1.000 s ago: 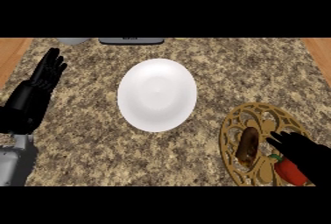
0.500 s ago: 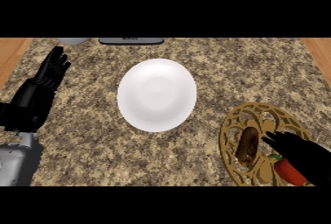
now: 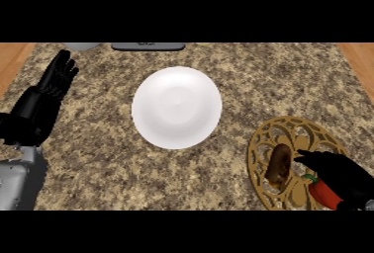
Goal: Pick the bell pepper from the placemat and place it in the plate
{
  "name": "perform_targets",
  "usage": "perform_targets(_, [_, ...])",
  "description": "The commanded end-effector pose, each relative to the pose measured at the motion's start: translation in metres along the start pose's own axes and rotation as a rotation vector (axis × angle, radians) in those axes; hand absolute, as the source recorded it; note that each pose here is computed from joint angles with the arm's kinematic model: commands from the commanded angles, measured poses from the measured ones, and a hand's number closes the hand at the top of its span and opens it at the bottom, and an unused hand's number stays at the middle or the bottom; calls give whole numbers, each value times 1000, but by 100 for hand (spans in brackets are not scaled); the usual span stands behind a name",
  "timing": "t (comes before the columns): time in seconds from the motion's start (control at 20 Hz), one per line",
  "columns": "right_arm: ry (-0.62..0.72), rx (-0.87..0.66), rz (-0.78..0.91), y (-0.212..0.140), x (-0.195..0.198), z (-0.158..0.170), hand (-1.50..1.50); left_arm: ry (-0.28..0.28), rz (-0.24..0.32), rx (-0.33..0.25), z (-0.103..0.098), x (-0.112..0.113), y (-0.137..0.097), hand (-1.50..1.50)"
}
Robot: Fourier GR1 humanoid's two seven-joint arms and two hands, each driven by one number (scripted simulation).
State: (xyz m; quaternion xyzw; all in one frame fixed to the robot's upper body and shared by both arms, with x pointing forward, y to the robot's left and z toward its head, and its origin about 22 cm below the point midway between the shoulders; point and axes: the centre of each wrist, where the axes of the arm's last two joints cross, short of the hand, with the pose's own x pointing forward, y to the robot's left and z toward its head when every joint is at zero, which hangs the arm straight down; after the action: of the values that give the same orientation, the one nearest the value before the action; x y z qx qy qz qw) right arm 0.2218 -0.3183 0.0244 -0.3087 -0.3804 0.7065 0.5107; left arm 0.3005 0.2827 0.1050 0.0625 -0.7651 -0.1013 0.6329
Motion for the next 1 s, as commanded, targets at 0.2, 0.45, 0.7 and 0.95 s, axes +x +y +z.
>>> perform_targets(0.2, [-113, -289, 12, -8, 17, 1, 150, 18, -15, 2, 7, -15, -3, 0])
perform_targets(0.45, [421, -282, -229, 26, 28, 5, 150, 56, -20, 67, 15, -14, 8, 0])
perform_targets(0.7, [895, -243, -450, 64, 23, 32, 150, 92, -41, 163, 23, -17, 31, 0])
perform_targets(0.95, [1009, -439, -656, 39, 91, 39, 150, 79, -47, 145, 24, -14, 32, 0])
